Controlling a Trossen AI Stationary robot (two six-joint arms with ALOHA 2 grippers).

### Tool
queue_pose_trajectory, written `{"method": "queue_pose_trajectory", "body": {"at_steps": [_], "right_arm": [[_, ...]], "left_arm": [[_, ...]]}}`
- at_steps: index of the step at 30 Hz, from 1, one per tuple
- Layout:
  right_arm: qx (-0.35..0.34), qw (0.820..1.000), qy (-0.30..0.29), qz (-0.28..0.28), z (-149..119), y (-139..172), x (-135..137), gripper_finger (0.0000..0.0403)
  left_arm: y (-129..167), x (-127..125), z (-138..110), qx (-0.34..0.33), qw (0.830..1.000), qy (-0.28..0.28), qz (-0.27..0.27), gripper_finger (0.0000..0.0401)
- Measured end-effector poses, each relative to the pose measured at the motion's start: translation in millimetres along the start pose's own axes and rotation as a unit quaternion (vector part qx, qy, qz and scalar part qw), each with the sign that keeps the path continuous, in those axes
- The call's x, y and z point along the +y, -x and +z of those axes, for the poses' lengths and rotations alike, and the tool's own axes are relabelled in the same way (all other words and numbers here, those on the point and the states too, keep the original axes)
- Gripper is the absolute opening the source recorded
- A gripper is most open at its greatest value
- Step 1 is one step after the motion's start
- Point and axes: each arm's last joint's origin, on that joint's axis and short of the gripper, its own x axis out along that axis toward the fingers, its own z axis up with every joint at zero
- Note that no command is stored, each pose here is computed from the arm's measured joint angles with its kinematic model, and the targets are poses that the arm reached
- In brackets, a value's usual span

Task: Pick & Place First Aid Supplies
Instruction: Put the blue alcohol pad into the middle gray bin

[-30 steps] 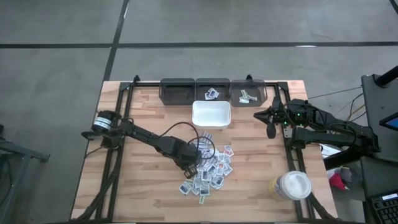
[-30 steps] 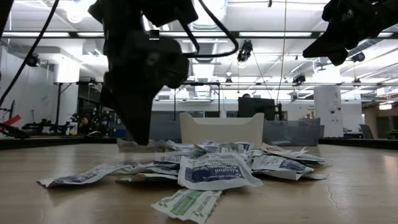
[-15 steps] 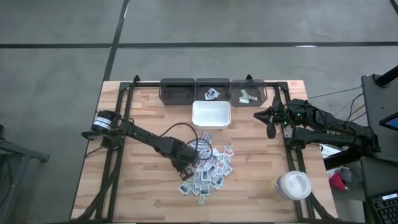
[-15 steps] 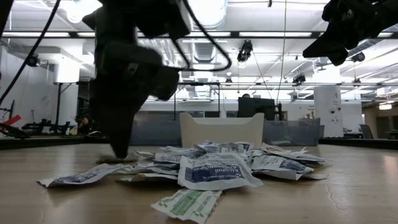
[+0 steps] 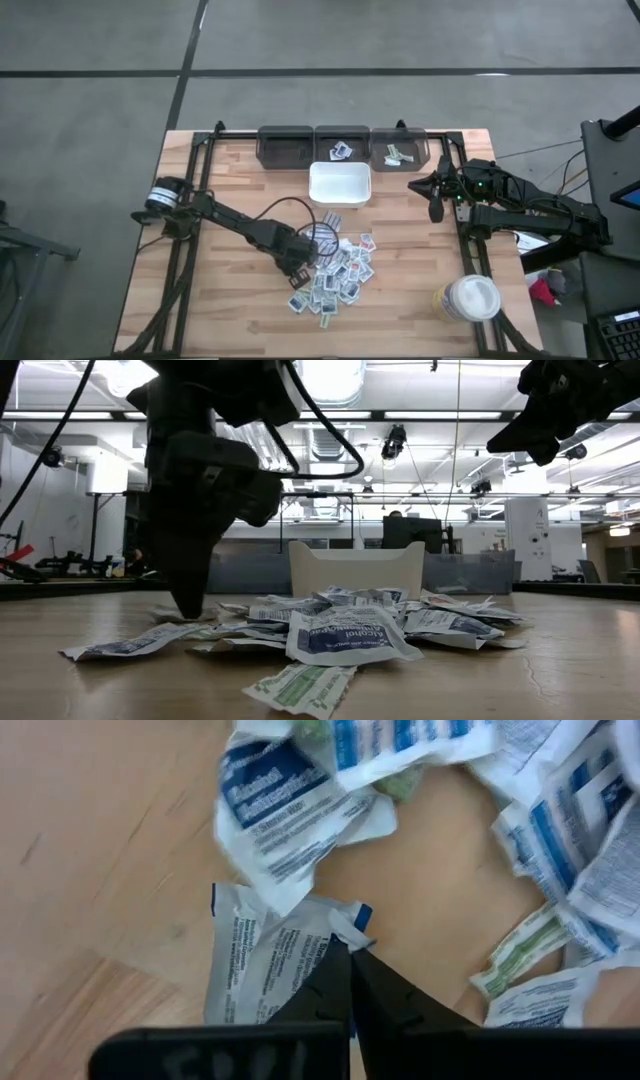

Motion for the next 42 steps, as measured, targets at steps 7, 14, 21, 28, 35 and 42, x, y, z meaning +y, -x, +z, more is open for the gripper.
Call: {"method": "queue_pose_trajectory", "body": {"at_steps": [7, 14, 21, 28, 35, 42], "right_arm": [[0.0, 1.0, 0.0, 0.0, 0.0, 0.1, 0.0, 0.0038], [0.003, 1.0, 0.0, -0.001, -2.0, -1.2, -0.5, 0.0038], [0.009, 1.0, 0.001, -0.002, -5.3, -3.0, -1.2, 0.0038], [0.01, 1.0, 0.001, -0.002, -5.7, -3.3, -1.2, 0.0038], [0.01, 1.0, 0.001, -0.002, -5.7, -3.2, -1.2, 0.0038], [0.01, 1.0, 0.001, -0.002, -5.7, -3.2, -1.2, 0.0038]], "left_arm": [[-1.2, 0.0, 0.2, -0.004, 1.0, 0.003, -0.003, 0.0076], [-0.3, -1.2, 1.1, -0.004, 1.0, 0.003, -0.003, 0.0088], [-0.1, -1.5, 1.6, -0.008, 1.0, 0.005, 0.0, 0.0063], [-1.6, -0.2, 1.5, -0.016, 1.0, 0.012, 0.004, 0.0037], [-1.1, -2.2, 3.7, -0.03, 1.0, 0.01, 0.0, 0.001], [1.1, -5.0, 5.9, -0.035, 0.999, 0.0, -0.001, 0.0005]]}}
